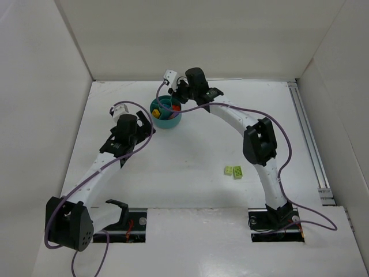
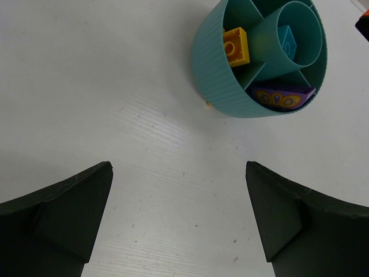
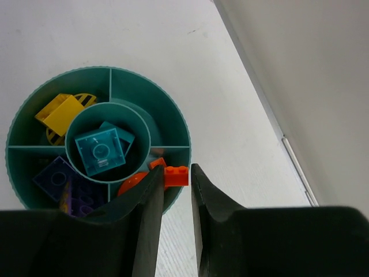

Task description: Sort the legos into containers by color

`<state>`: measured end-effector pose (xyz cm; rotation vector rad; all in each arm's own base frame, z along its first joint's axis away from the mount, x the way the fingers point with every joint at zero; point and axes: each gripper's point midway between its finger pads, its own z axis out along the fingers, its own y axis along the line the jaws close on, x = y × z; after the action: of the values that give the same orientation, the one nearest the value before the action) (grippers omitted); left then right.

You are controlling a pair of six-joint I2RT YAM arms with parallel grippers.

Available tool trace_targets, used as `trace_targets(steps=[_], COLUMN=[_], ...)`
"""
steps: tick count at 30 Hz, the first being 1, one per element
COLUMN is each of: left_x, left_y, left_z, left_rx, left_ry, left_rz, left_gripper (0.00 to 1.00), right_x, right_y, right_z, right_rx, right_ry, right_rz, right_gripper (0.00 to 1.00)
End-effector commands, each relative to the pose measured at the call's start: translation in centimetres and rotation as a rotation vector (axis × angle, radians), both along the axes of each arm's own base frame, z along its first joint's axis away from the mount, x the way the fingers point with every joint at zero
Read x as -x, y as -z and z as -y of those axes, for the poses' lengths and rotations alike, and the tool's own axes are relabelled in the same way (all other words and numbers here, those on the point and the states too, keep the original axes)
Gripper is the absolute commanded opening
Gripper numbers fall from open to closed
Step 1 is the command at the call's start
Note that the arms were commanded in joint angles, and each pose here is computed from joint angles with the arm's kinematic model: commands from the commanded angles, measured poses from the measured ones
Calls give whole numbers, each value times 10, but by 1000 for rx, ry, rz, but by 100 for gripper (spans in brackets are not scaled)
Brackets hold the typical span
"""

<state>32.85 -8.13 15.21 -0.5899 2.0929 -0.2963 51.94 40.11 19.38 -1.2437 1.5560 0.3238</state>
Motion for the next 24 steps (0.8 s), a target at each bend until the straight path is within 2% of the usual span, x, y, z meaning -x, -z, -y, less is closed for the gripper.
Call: trace_targets(steps=[1,5,9,11,12,19,20,24], left_x=[-13,-11,-9,-8,-6,-5,-5,2], left_y=[-29,-32,-35,-35,-35,-37,-39,-46], left_z=[4,7,13,17,22,32,35,68], left_rx=[16,21,42,46,54,77,78,48], left_ry=[17,39,70,100,132,186,208,346], left_rz=[89,95,99,95,91,97,104,117], left_gripper=[99,99,99,99,99,99,99,99], right_x=[-10,-7,-7,-7,-7,10,8,17], right_y=[-22,-23,-35,-33,-44,-64,-70,-81], right_z=[-7,-10,-7,-1,2,18,27,80], right_rx=[-50,-56,-65,-58,-66,-63,-66,-59], right_ry=[-18,-38,-30,-21,-12,8,31,179], right_rz=[65,60,78,70,87,96,111,100], right_gripper=[33,43,59,62,69,74,83,97])
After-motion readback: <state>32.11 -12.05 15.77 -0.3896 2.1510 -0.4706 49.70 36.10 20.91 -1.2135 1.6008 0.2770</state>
